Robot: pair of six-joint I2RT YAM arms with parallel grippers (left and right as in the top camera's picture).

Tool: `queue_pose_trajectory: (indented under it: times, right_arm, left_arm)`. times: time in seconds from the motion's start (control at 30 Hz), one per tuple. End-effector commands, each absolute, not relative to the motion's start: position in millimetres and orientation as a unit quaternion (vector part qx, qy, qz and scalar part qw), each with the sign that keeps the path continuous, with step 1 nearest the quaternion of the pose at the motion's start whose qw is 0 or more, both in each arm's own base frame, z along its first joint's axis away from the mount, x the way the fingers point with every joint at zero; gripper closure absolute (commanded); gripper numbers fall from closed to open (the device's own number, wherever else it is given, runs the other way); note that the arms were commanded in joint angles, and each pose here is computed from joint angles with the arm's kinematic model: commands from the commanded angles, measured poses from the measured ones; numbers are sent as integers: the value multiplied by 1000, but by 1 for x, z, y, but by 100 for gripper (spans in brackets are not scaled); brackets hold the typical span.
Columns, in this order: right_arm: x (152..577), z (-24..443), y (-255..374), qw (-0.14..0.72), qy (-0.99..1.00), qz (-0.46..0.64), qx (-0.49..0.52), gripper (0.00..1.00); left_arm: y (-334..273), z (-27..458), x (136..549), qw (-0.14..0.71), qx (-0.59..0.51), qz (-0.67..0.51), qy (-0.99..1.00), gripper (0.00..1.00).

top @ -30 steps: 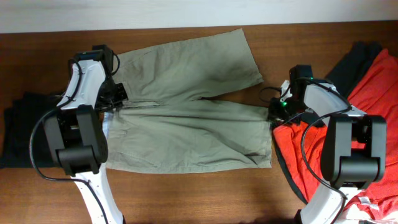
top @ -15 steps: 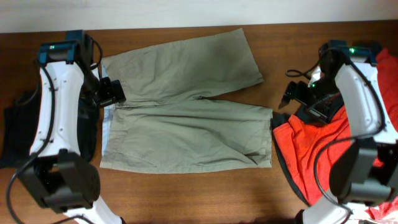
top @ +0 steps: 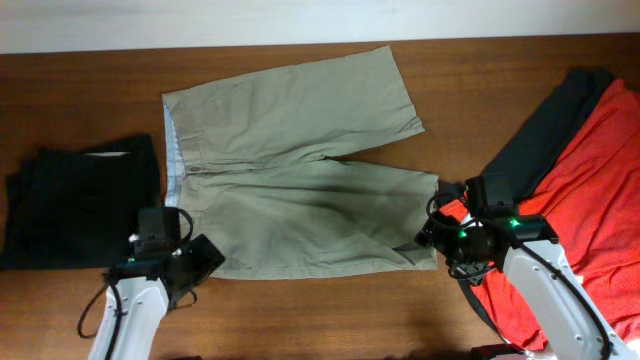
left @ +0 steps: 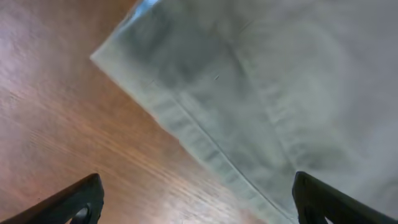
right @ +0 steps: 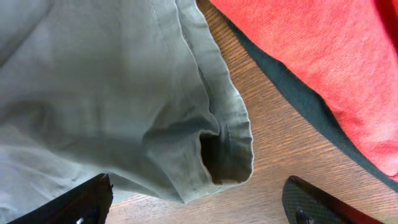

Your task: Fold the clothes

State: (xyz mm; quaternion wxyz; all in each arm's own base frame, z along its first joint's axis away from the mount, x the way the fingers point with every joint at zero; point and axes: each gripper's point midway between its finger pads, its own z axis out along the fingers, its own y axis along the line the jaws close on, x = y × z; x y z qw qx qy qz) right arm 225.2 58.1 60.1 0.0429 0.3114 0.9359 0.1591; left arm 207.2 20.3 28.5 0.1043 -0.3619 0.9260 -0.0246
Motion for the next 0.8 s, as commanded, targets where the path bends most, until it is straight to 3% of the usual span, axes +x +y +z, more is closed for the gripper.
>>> queue_pose_trajectory:
  times: [0.0,0.03,0.13,0.17,0.2,0.27,0.37,0.5,0.63,0.73,0.77]
  right_arm:
    - [225,60,59,43,935,158,314,9]
    - [224,59,59,43,935,158,314,9]
    - [224,59,59,41,935,157,314,9]
    - [222,59,59,37,935,157,315,9]
    - [220,59,60,32,935,157,315,9]
    - [218,59,60,29,935,156,316,9]
    - [217,58,60,27,935,155,316,9]
    - [199,49,63,-28,931,146,334,9]
    - [190,27,74,-102,921,151,343,11]
    - [189,26,84,-124,914,175,344,19]
    - [192,25,82,-116,915,171,346,28]
  left_arm:
    - [30,5,204,127,-423,-12,897,11]
    - [34,2,205,138,-424,-5,895,21]
    - [44,-10,209,179,-446,6,877,23]
    - [45,-11,215,197,-445,-1,873,33]
    - [47,-10,219,209,-446,-1,871,58]
    - [47,-8,223,217,-445,-5,869,96]
    - [40,-9,217,192,-427,-11,884,99]
    - [43,67,246,182,-328,14,927,99]
    - [42,75,242,167,-328,17,930,99]
    - [42,73,236,155,-328,20,932,99]
    - [42,73,235,153,-328,21,932,99]
